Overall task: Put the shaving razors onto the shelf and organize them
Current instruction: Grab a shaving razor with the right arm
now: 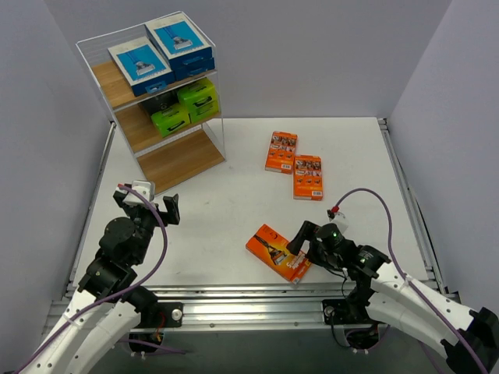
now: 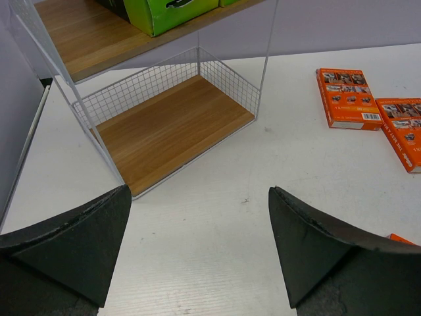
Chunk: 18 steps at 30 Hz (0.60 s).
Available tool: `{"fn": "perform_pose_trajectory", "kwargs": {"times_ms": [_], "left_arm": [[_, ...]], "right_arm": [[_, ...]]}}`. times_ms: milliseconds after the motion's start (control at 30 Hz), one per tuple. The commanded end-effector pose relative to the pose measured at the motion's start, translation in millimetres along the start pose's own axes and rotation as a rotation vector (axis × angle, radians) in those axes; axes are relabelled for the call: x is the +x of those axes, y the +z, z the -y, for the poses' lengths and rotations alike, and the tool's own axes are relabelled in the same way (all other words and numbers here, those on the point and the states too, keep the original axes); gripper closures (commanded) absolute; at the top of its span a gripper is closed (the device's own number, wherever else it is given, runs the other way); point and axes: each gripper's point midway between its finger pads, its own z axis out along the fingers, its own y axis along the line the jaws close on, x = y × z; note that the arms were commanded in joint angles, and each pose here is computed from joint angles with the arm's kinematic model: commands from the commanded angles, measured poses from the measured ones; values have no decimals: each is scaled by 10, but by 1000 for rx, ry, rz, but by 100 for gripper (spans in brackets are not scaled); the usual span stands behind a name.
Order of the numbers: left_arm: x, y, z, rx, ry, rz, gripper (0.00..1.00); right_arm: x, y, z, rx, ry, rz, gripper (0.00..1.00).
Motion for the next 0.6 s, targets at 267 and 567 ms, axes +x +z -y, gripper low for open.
{"fn": "perform_pose_trajectory", "kwargs": {"times_ms": [267, 567], "left_arm": [[-205, -22, 15, 8, -10, 26, 6], [-222, -37, -6, 1, -13, 36, 6]], "right_arm": [[281, 16, 282, 27, 37, -61, 2], [356, -78, 365, 14, 111, -66, 28]]}}
